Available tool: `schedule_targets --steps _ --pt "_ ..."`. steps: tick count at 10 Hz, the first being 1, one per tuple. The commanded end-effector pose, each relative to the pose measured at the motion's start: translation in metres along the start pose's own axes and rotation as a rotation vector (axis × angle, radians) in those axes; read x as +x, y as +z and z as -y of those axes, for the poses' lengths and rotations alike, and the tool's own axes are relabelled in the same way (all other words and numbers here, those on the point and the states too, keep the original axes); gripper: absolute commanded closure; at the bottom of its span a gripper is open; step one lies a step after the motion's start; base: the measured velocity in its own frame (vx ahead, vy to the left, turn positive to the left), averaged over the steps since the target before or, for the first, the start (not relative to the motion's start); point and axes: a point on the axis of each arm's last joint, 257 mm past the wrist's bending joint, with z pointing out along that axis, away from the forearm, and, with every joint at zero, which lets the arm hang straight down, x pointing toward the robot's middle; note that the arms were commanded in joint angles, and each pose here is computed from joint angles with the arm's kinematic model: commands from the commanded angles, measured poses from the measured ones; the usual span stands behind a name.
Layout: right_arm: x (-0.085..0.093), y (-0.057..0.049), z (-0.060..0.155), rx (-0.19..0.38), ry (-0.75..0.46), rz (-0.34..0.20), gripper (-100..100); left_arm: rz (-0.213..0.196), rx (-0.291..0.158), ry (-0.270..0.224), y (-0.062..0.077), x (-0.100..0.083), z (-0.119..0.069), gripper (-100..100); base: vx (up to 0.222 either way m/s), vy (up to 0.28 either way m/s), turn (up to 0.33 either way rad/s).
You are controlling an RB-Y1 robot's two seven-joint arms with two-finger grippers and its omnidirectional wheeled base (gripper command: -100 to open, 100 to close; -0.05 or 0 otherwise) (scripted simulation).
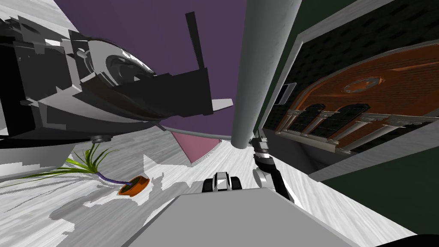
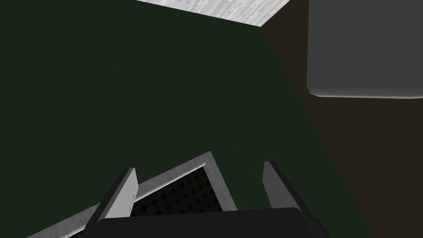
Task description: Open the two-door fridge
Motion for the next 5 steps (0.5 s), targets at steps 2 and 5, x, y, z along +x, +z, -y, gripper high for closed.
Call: schedule_targets --steps 2,5 --pt "0.000 0.000 0.000 0.000 0.000 0.000 0 0.005 -0.007 -0.002 -0.001 -0.003 0.008 -100 0.020 0.000 -0.033" --pt "0.000 0.000 0.000 0.000 0.000 0.000 0 0.014 -0.017 0.000 -0.003 -0.006 0.023 -100 0.023 0.000 -0.040"
